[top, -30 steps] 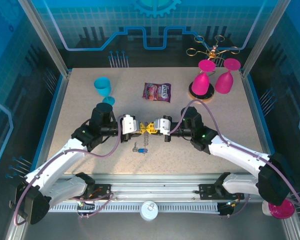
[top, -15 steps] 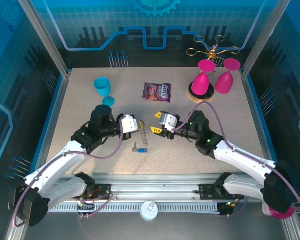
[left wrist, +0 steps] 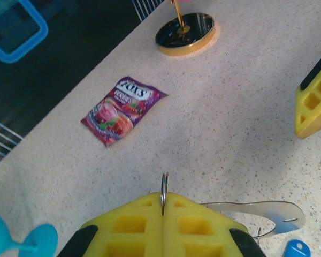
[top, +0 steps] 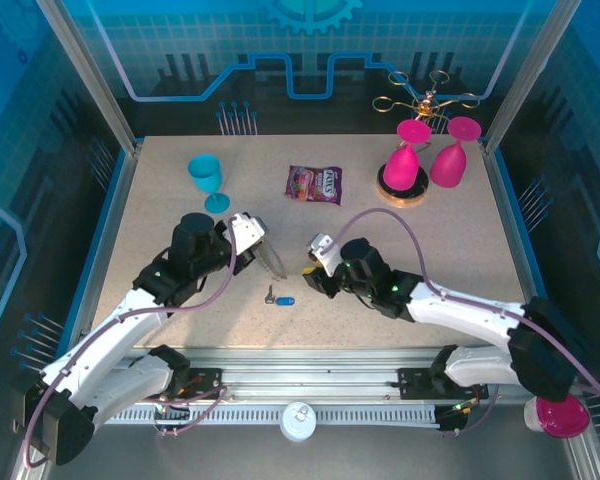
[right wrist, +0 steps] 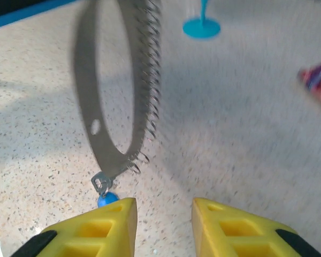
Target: Put the keys on the keyring
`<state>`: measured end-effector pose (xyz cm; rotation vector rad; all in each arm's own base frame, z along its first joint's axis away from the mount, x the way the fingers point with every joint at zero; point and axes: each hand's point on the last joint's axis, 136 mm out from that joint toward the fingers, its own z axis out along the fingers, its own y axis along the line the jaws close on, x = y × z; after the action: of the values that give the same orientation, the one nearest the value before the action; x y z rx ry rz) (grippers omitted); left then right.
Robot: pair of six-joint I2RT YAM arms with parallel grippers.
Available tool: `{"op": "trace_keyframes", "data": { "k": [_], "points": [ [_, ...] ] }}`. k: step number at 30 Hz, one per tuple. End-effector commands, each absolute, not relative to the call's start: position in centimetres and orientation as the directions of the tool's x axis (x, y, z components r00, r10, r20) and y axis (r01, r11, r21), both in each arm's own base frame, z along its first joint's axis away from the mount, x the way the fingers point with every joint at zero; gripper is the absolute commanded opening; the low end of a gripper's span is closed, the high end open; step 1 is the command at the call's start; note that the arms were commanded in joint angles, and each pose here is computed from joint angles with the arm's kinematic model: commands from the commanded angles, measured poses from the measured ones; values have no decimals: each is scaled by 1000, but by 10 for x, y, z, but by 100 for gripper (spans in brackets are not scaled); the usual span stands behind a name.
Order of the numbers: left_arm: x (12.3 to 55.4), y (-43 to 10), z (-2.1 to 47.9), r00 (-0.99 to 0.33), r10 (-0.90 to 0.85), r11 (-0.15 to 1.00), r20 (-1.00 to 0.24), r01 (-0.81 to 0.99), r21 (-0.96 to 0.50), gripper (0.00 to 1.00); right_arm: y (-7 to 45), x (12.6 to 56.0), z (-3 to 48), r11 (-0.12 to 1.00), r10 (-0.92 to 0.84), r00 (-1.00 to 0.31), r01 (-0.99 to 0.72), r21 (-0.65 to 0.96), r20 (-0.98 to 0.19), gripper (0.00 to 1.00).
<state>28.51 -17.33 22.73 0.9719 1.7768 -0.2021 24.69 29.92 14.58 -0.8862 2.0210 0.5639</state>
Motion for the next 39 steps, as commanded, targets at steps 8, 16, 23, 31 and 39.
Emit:
{"op": "trace_keyframes", "data": {
  "k": [8, 16, 23, 31, 39],
  "points": [
    [302, -130, 221, -358, 325, 862, -875, 493, 118, 0, 342, 224, 98, 728, -384, -714, -624, 283, -586, 40],
    [313, -115, 215, -398, 275, 906, -875, 412, 97, 0, 370, 223, 79, 517, -548, -375, -855, 50, -747, 44],
    [313, -119, 210, -401, 268, 900, -876, 428, 80, 0, 385, 224, 44, 455, -599, -375, -886, 85, -708, 43],
    [313, -121, 208, -401, 266, 897, -876, 436, 73, 0, 399, 233, 37, 461, -584, -383, -882, 95, -716, 43],
    [312, -121, 207, -401, 275, 893, -874, 444, 77, 0, 396, 234, 24, 466, -598, -382, -881, 83, -705, 33]
  ]
}}
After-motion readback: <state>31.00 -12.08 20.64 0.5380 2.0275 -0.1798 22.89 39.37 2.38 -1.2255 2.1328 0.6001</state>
